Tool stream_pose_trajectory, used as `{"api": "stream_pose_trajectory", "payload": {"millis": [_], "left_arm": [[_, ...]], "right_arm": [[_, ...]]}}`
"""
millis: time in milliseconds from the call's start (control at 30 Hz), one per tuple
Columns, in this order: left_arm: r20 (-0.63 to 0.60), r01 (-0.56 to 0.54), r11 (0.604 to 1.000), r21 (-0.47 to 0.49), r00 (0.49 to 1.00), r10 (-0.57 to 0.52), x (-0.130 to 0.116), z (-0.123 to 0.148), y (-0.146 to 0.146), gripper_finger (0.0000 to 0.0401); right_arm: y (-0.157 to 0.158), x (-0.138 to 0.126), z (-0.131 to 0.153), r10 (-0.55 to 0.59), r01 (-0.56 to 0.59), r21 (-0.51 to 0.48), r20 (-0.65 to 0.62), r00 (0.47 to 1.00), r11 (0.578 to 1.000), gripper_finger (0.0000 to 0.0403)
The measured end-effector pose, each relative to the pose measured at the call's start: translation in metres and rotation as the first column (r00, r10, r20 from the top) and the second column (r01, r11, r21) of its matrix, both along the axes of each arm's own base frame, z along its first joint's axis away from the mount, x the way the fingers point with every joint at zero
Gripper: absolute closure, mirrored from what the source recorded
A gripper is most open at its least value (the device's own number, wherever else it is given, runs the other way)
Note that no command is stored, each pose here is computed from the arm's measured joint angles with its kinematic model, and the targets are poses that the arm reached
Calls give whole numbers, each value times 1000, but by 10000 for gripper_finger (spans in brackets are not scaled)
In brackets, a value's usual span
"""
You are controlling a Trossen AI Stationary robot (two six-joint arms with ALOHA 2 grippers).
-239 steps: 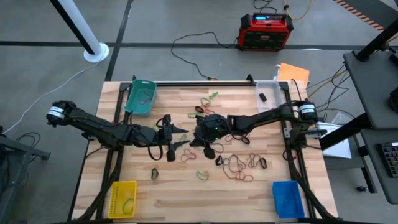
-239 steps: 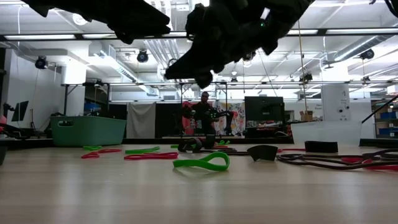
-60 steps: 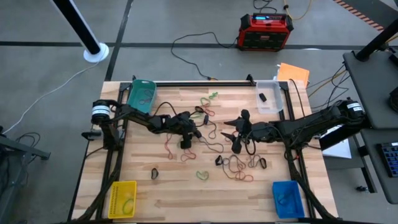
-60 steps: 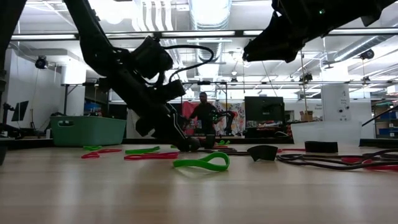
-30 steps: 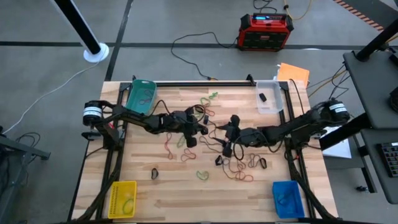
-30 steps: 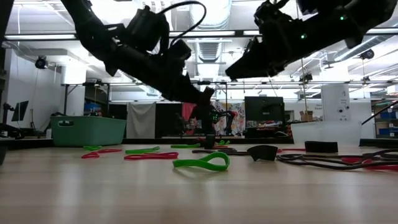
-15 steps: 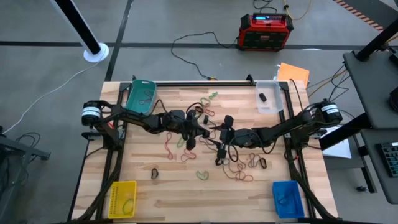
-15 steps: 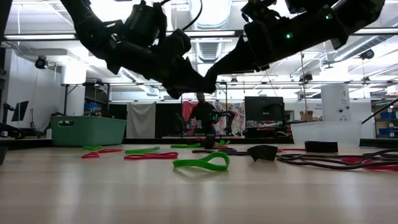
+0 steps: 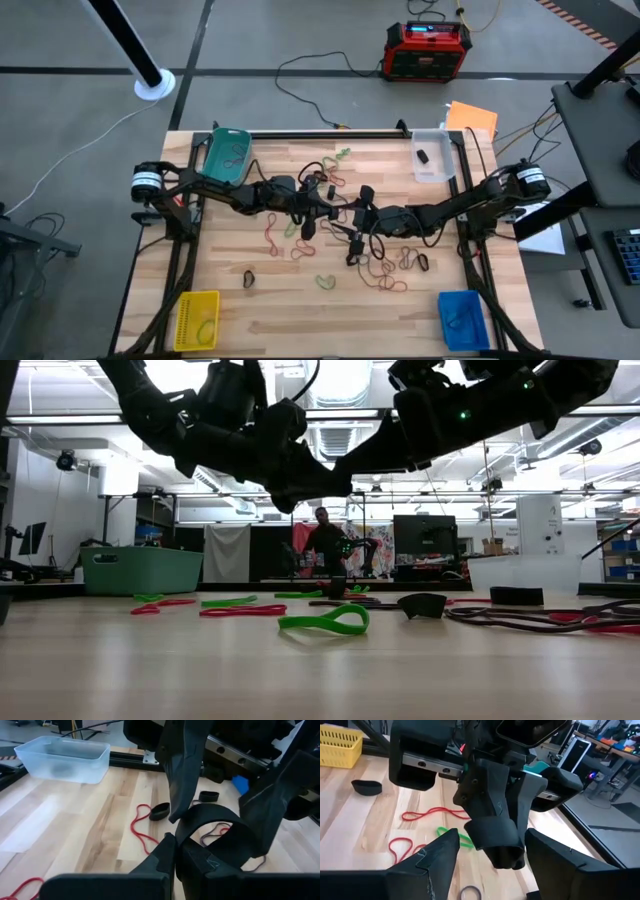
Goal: Sort rubber bands into baskets
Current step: Put the black rubber band into the transparent bin
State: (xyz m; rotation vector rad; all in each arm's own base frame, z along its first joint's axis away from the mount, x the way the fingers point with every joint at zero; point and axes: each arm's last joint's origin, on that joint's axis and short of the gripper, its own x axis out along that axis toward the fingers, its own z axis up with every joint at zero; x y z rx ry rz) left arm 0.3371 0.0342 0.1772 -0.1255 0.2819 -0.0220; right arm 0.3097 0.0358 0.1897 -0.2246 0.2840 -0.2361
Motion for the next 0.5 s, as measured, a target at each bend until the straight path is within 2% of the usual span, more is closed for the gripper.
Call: {"api": "stream_pose_trajectory", "payload": {"millis": [233,500], "left_arm": [[0,0,1000,0,1000,0,0,0,0,401],[0,1,1000,0,1000,-1,0,0,0,401]], "right_arm": [[0,0,0,6,-6,-16,-6,1000,1000,230],[0,0,0,13,-13,-42,-14,1000,999,314]]}}
